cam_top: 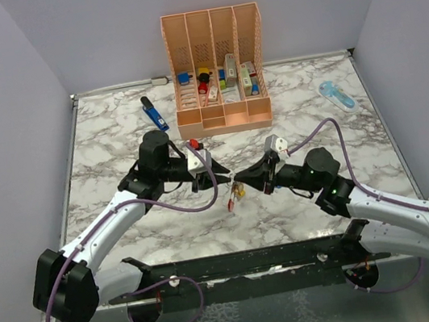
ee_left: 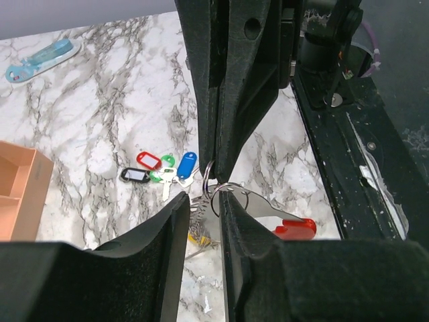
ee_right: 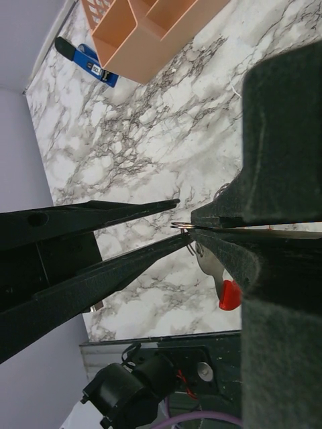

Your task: Put the keys on the keyring

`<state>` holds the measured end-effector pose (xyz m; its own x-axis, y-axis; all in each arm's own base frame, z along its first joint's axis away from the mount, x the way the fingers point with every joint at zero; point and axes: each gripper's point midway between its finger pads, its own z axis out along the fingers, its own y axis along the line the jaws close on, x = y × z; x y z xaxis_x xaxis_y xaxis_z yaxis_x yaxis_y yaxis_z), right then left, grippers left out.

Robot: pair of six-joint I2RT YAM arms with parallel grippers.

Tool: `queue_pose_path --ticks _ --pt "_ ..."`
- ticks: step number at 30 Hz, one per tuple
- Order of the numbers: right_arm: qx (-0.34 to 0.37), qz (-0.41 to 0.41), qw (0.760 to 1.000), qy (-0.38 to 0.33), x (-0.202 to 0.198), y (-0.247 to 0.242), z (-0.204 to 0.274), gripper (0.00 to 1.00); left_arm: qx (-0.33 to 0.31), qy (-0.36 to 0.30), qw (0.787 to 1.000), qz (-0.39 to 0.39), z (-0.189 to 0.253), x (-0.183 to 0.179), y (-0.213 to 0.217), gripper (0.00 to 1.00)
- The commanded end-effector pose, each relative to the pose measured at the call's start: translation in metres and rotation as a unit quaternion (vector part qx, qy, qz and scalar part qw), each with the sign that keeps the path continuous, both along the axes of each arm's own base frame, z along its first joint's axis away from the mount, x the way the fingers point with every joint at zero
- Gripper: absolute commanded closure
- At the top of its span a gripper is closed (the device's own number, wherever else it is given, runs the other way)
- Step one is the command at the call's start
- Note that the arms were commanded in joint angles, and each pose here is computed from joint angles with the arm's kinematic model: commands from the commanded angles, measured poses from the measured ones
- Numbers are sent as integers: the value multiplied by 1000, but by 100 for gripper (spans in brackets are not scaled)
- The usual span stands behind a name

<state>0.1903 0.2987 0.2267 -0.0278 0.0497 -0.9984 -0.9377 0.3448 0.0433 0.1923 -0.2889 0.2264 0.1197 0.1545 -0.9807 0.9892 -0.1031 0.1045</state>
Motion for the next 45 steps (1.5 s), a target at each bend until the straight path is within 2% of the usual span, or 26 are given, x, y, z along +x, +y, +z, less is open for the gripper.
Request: queue_pose_path --ticks 1,6,8,9,10,23,26,32,41,45 --pt "20 13 1000 -20 -2 3 24 99 -17 -16 1000 -5 14 5 -4 72" --pt "18 12 1000 -17 -2 3 21 99 -21 -16 1000 -6 16 5 -5 80" --pt "17 13 1000 -17 -2 4 21 99 -21 -16 1000 -8 16 5 -5 89" --pt "17 13 1000 -17 -2 4 21 99 -22 -17 1000 -8 17 5 -5 97" --pt "16 11 1000 -16 -2 3 20 99 -22 -18 1000 -9 18 4 -5 100" --pt "-9 -1 1000 12 1 1 4 98 -19 -24 999 -24 22 0 -5 100" --pt "-16 -1 1000 22 1 1 0 82 -14 -38 999 -29 22 0 -3 100" --pt "-30 -6 999 22 2 -2 -1 73 4 -57 998 -41 17 -4 2 100" --pt "-70 -17 997 6 5 -9 7 75 31 -77 995 -50 5 -9 9 100" --pt "-94 -40 995 20 12 -14 -1 75 38 -82 995 -40 2 -6 11 100"
